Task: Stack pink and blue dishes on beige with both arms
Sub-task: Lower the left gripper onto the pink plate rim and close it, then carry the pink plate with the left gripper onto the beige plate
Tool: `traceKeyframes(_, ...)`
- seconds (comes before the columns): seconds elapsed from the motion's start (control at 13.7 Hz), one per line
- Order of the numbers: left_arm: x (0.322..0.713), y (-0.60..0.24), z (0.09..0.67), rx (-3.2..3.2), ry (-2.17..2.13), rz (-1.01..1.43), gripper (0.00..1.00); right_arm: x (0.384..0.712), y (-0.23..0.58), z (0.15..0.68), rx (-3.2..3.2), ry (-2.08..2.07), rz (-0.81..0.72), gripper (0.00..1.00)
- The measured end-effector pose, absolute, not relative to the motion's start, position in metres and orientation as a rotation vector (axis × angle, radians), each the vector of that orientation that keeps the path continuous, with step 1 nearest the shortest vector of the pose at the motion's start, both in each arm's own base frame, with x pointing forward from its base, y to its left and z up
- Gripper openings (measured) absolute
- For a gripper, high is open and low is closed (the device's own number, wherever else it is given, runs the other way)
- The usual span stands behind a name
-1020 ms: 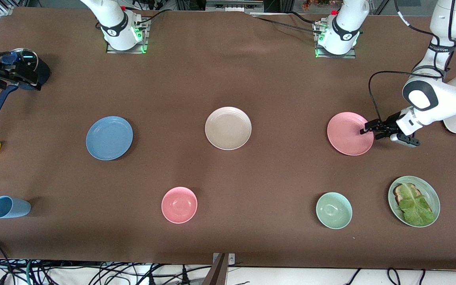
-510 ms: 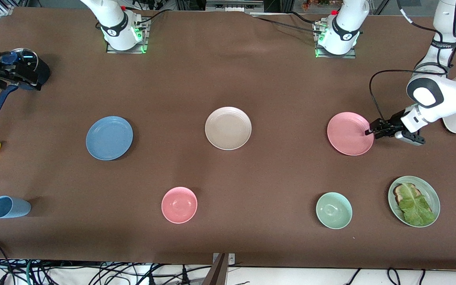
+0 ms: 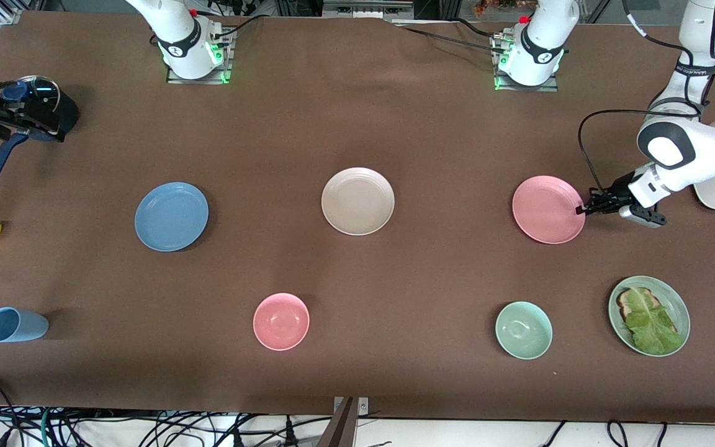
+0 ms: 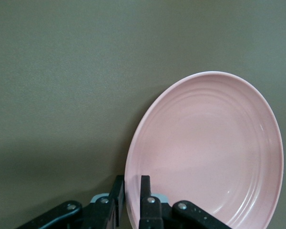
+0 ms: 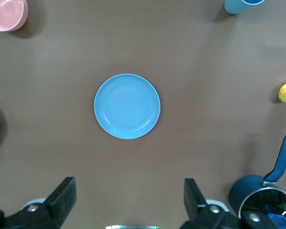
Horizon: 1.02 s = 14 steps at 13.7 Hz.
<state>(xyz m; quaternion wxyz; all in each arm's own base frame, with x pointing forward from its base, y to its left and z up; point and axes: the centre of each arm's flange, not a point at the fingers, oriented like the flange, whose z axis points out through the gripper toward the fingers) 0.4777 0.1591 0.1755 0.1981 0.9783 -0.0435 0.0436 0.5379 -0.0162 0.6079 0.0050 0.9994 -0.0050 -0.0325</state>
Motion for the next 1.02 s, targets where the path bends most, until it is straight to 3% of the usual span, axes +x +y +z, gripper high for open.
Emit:
traceKeyframes(0.29, 0.478, 0.159, 0.176, 2.740, -0.117, 0.127, 0.05, 0.538, -0.016, 0.608, 3.130, -0.016, -0.102, 1.00)
traceKeyframes(0.73, 0.479, 0.158, 0.178, 2.741, -0.122, 0.133, 0.05, 0.538, -0.016, 0.608, 3.130, -0.017, -0.102, 1.00)
traceKeyframes(1.02, 0.497, 0.140, 0.210, 2.747, -0.140, 0.197, 0.05, 0.538, -0.016, 0.608, 3.130, -0.017, -0.102, 1.00)
